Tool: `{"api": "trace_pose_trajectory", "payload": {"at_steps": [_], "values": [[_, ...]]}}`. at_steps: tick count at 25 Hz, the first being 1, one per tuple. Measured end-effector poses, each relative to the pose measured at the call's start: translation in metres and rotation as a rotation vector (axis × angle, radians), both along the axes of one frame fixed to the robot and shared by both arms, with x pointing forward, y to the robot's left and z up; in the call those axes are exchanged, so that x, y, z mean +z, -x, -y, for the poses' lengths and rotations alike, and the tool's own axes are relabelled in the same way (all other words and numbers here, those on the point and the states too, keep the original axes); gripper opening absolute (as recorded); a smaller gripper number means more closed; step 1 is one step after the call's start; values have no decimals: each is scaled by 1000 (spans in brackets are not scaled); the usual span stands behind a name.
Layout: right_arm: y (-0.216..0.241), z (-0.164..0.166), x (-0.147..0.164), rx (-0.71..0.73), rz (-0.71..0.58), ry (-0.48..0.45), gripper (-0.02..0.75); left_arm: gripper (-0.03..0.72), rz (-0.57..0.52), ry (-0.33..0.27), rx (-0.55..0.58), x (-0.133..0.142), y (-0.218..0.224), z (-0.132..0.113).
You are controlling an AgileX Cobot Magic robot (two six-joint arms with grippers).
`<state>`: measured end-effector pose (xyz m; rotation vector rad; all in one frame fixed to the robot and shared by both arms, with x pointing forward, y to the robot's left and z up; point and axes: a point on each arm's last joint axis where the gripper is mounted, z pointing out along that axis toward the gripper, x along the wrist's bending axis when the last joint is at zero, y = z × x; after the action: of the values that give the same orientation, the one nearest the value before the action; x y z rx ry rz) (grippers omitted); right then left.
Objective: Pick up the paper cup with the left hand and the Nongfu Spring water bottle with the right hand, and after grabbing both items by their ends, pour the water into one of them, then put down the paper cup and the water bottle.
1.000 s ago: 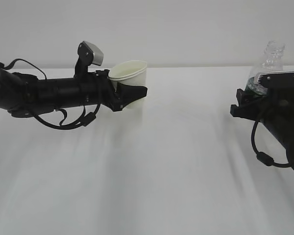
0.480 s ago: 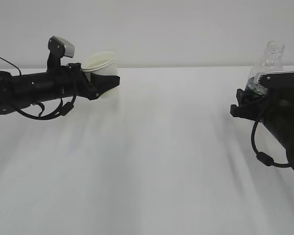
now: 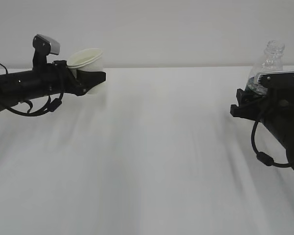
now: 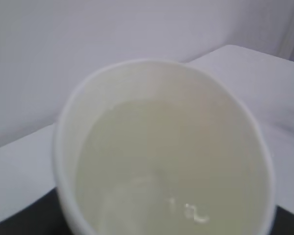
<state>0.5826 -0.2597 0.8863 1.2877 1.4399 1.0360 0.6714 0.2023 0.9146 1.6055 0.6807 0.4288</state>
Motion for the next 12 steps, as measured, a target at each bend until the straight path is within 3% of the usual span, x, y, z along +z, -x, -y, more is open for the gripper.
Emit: {"api": "trace_pose_trajectory", "payload": {"at_steps": [12], "values": [[0,0,0,0,0,0,501,433,2,-2,120,0,-9,-52]]}}
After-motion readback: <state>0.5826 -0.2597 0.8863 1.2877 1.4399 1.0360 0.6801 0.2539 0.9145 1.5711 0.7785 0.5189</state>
